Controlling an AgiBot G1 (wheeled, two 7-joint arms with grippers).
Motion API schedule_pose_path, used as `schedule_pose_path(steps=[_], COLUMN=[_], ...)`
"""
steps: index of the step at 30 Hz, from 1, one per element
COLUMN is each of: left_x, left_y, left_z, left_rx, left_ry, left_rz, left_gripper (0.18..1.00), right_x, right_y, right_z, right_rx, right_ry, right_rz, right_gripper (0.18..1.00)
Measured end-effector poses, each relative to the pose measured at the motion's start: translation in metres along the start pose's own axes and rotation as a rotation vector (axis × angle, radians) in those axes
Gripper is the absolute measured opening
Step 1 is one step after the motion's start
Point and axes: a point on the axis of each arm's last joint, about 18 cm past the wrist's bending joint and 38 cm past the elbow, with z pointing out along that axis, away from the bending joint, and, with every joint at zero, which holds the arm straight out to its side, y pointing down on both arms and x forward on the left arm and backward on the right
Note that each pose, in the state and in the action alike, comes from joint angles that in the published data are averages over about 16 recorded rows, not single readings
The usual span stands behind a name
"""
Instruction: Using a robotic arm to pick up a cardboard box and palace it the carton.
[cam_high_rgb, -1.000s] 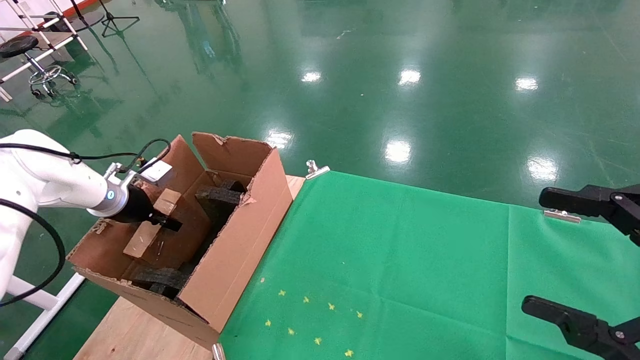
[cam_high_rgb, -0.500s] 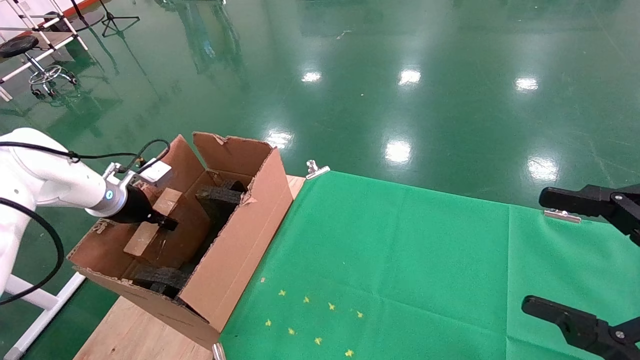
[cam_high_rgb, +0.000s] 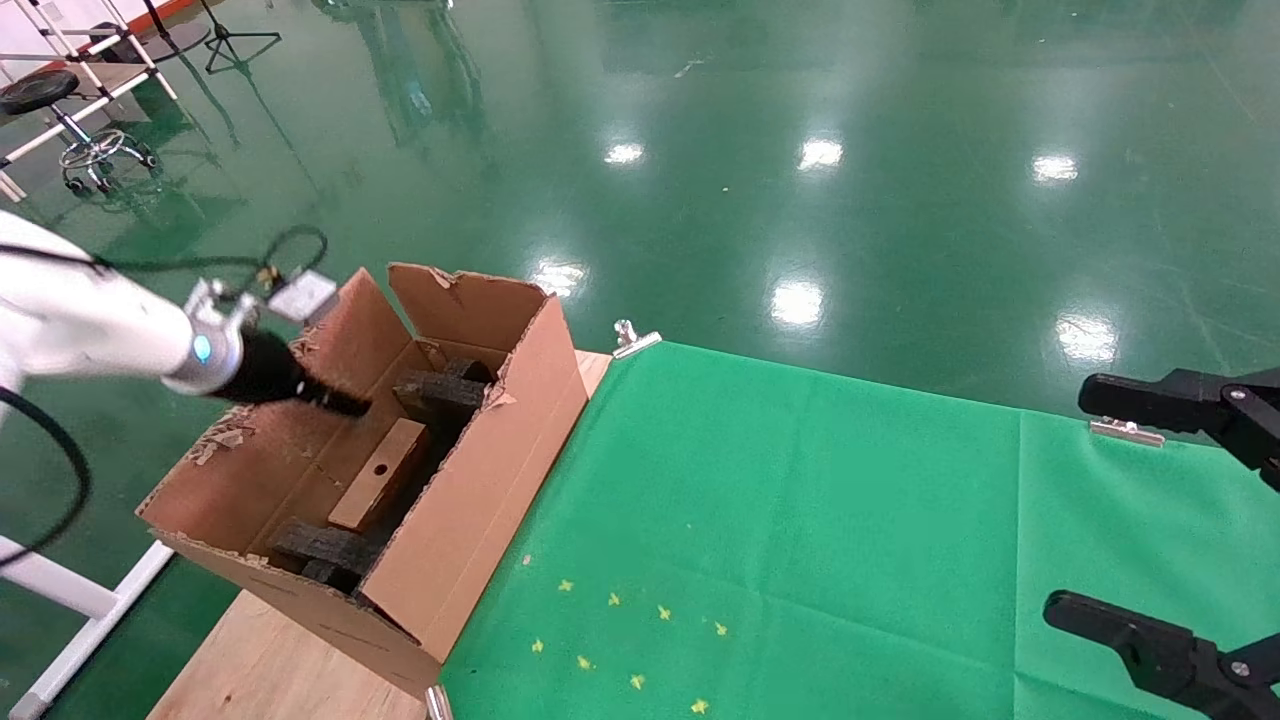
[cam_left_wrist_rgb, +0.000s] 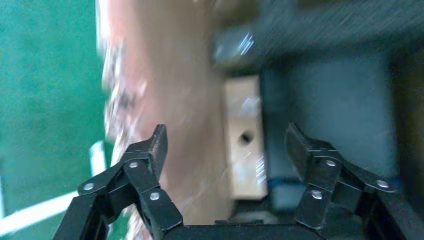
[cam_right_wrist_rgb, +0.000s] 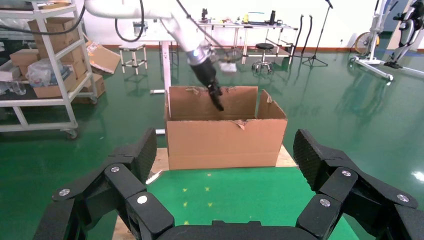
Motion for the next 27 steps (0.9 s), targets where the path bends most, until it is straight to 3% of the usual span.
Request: schedule_pose_path(steps=[12, 27], left_x=[0.001, 0.023], left_y=[-0.043, -0.048], left_z=[-0.061, -0.059], left_rx=[0.181, 0.221], left_ry=[0.192, 0.279], left_rz=[-0.031, 0.003], left_gripper=[0.946, 1.000], right_x=[0.000, 0.000], right_y=[0.000, 0.000], right_z=[0.000, 0.000], right_rx=[0.000, 0.000], right_ry=[0.000, 0.001], right_rz=[0.000, 0.000], right_gripper=[1.001, 1.001])
